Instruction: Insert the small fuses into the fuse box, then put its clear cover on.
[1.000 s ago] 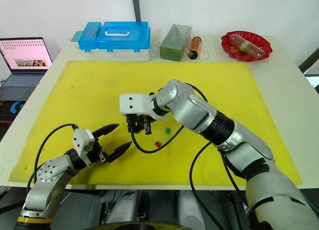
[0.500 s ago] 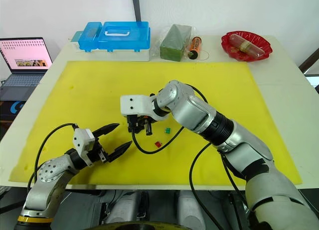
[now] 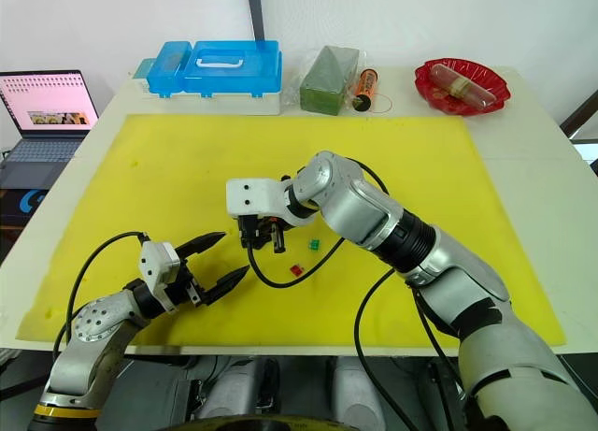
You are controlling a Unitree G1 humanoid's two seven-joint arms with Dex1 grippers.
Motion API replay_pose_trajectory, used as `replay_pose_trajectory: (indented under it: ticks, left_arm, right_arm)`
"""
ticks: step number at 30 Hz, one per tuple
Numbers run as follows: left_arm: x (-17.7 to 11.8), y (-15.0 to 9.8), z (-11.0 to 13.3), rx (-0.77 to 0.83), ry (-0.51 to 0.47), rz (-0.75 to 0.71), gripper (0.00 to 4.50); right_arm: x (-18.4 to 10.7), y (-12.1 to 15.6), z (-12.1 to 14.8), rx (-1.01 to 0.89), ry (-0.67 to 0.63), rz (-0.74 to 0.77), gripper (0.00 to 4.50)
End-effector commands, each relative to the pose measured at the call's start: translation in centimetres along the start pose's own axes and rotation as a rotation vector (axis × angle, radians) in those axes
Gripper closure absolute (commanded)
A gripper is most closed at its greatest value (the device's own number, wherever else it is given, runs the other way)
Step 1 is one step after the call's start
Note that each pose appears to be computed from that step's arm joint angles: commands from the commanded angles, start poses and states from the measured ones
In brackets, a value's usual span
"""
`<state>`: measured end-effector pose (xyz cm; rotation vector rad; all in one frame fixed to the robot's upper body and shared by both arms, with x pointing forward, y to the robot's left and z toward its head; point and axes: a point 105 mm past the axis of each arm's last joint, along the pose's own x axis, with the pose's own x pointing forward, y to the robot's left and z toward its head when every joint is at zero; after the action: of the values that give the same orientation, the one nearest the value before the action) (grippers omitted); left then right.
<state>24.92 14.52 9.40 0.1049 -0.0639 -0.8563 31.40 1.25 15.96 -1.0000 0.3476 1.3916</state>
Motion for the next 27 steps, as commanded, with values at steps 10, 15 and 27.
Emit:
replay_pose_trajectory:
  ticks: [10, 15, 27]
  left_arm:
    - [0.4, -0.1, 1.4, 0.046, -0.035, 0.016, 0.00]
    - [0.2, 0.1, 1.3, 0.046, -0.031, 0.020, 0.00]
    - [0.2, 0.3, 1.9, 0.045, -0.037, 0.010, 0.00]
  right_arm:
    - [-0.4, 0.0, 0.5, -0.044, -0.020, 0.011, 4.49]
    - [-0.8, 0.8, 1.1, -0.048, -0.036, 0.055, 4.49]
    - [-1.4, -0.2, 1.4, -0.096, -0.019, 0.014, 4.49]
